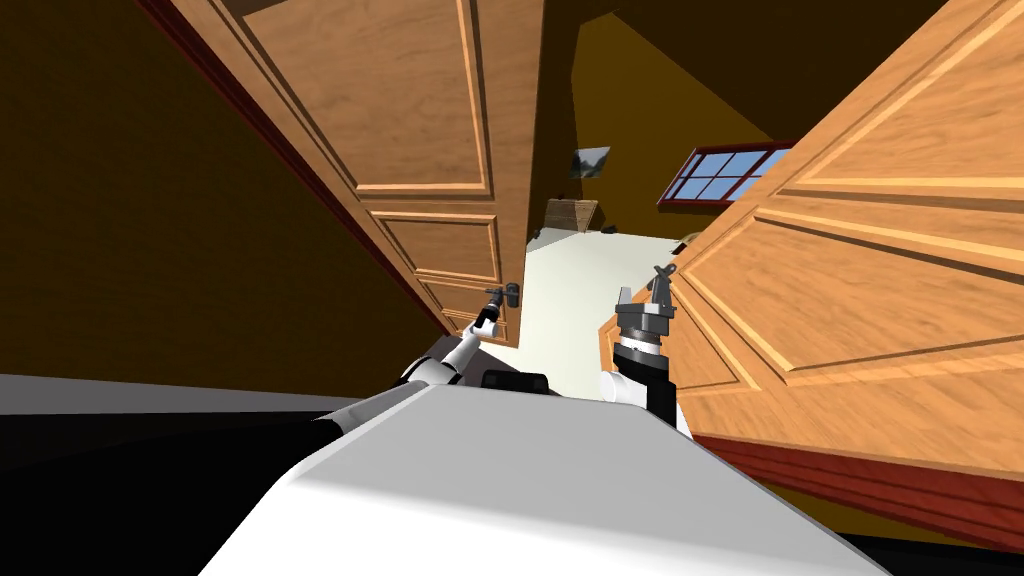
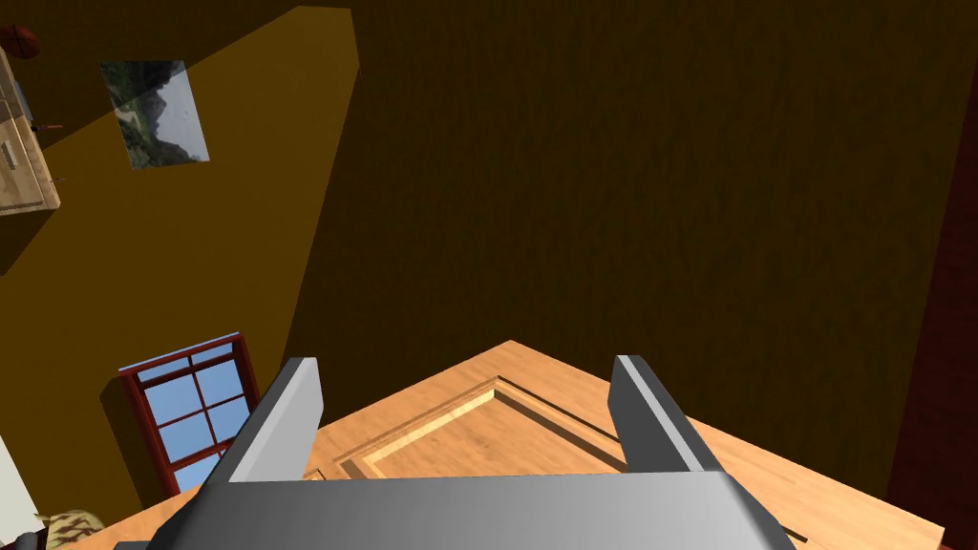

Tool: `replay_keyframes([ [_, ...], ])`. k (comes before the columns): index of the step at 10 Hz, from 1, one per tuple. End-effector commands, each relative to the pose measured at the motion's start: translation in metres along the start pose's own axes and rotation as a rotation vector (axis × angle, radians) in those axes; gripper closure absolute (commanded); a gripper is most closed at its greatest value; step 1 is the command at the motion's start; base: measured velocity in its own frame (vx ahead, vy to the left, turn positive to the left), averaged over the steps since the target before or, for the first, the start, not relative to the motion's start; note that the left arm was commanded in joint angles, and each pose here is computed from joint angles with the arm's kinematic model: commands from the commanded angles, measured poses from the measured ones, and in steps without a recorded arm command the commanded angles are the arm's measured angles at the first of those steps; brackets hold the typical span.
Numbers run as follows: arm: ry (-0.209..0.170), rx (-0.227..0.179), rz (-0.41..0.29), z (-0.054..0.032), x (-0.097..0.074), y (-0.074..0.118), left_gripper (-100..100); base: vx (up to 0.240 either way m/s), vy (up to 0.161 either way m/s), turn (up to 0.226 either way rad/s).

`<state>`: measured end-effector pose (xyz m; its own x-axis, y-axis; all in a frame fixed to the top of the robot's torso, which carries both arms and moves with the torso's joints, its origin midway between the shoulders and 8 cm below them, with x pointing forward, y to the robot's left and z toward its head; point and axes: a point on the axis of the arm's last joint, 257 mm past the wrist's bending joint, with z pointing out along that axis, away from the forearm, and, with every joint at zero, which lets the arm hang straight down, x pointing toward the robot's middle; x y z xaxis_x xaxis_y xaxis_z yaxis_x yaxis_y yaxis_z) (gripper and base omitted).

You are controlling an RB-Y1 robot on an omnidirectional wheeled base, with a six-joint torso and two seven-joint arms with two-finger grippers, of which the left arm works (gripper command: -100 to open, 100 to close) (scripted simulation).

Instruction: Push the door open

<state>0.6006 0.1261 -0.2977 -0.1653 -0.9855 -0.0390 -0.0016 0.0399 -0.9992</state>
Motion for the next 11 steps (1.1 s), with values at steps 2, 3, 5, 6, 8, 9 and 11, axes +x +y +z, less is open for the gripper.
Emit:
replay_keyframes([
  [2, -0.050, 0.006, 0.006, -0.0001, -0.029, -0.003, 100, 0.144, -0.138, 0.101],
  [3, -0.058, 0.006, 0.005, -0.0001, -0.034, -0.003, 100, 0.112, -0.119, 0.045],
  [5, -0.092, 0.006, 0.001, -0.0002, -0.051, -0.003, 100, 0.131, -0.142, 0.089],
  [6, -0.100, 0.006, -0.001, -0.0003, -0.054, -0.003, 100, 0.129, -0.175, 0.105],
  [8, -0.122, 0.006, -0.007, -0.0006, -0.065, -0.003, 100, 0.113, -0.150, 0.078],
  [9, -0.136, 0.006, -0.012, -0.0009, -0.070, -0.003, 100, 0.137, -0.115, 0.063],
  [11, -0.153, 0.006, -0.019, -0.0014, -0.077, -0.003, 100, 0.159, -0.132, 0.077],
])
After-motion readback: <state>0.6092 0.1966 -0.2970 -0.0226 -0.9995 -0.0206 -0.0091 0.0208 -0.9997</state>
